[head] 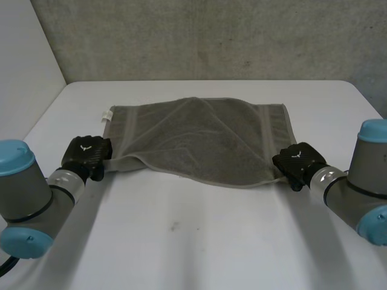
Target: Fold the towel.
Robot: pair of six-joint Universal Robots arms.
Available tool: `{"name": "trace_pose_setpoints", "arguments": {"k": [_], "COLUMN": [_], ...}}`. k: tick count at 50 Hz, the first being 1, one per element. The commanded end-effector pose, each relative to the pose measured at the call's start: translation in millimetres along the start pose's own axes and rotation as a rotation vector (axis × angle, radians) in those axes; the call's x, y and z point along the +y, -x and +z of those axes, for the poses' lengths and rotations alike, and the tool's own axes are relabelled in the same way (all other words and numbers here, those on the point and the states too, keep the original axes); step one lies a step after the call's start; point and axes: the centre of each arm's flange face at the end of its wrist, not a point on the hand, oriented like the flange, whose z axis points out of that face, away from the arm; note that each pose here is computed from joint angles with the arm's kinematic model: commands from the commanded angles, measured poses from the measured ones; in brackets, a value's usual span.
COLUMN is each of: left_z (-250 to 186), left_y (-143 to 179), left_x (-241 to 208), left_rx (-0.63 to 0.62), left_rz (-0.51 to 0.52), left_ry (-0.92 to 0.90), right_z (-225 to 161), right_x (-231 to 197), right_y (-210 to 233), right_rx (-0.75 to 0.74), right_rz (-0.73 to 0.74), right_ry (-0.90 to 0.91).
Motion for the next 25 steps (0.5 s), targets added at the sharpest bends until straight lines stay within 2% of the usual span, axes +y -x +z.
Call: {"name": "trace_pose_setpoints", "arguments": {"k": [1, 20, 25], "left_z": [5, 6, 3], "left_y": [11, 25, 24], "left_x": [-4, -8, -4], "left_rx": [-0.038, -0.078, -0.073], "left_rz": [0.003, -0.001, -0.003], "left_ry": [-0.046, -0.064, -0.045], "right_z": [-2, -1, -8], "right_x": [1, 6, -1], "right_y": [1, 1, -18], "right_rx": [0.024, 0.037, 0.103], "right_rz": [-0.004, -0.003, -0.011], "right_ry": [-0.02, -0.002, 0.001]}}
